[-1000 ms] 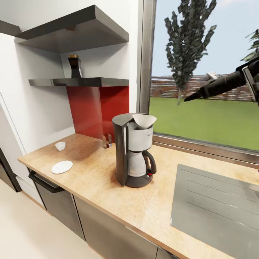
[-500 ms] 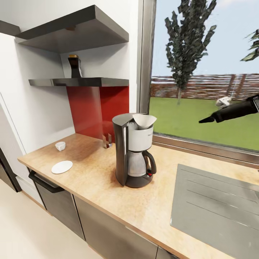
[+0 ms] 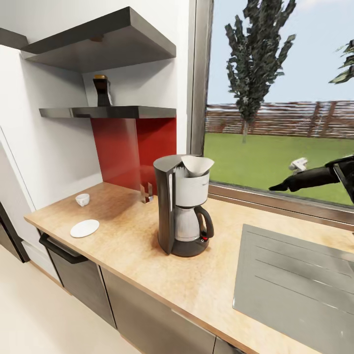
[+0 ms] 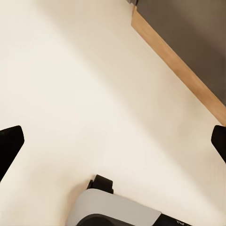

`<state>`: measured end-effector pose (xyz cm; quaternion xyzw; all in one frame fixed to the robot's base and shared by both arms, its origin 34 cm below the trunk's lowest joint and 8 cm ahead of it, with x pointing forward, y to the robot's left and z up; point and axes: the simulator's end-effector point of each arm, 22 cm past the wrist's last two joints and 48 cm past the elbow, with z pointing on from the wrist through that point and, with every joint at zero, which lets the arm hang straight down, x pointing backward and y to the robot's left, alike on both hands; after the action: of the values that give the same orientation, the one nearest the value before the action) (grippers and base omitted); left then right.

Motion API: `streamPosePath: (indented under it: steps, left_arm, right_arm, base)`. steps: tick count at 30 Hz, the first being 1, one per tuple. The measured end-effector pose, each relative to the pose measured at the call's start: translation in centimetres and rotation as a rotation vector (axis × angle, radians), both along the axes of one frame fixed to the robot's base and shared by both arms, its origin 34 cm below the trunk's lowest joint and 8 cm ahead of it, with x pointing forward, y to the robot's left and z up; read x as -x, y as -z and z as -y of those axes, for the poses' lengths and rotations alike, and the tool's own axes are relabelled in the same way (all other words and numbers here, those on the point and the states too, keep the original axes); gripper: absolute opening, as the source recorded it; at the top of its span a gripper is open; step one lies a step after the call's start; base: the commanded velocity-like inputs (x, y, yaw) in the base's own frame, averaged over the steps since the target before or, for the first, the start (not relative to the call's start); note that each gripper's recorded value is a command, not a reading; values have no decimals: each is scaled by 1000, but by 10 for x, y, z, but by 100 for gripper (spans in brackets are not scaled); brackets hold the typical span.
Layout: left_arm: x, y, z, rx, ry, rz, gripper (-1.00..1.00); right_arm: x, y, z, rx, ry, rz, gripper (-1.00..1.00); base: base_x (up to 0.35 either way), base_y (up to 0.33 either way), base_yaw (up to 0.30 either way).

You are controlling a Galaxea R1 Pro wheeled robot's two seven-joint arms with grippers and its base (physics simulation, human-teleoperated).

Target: Set up a coffee station on the kitchen countertop: keep the coffee maker on the countertop, move the bottle of coffee from the kitchen shelf to the counter next to the coffee maker, place a paper coffee filter on top of the coffee maker, put the saucer next to the coffee maker with the coffee cup on the saucer, and place the electric kettle next to the coffee maker.

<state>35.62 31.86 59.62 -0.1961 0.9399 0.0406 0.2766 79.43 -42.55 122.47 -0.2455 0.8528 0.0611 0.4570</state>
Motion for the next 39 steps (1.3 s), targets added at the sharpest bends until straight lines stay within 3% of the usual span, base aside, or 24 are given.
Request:
streamPosePath:
  steps: [4, 7, 12, 29, 39]
  left_arm:
    - [0, 0, 0, 0, 0, 0, 100]
    - [0, 0, 0, 0, 0, 0, 100]
    - [0, 0, 0, 0, 0, 0, 100]
    - [-4, -3, 0, 0, 0, 13, 100]
    - [-4, -3, 0, 1, 1, 13, 100]
  right_arm:
    - [6, 9, -24, 7, -19, 81, 100]
    - [16, 19, -38, -24, -13, 81, 100]
    - [30, 33, -54, -32, -28, 76, 100]
    - [46, 45, -61, -44, -37, 67, 100]
    - [50, 30, -73, -47, -72, 104, 100]
  base:
    - [0, 0, 0]
    - [-4, 0, 0]
    - [-150, 20, 0]
    - [-132, 58, -145]
    - [-207, 152, -18]
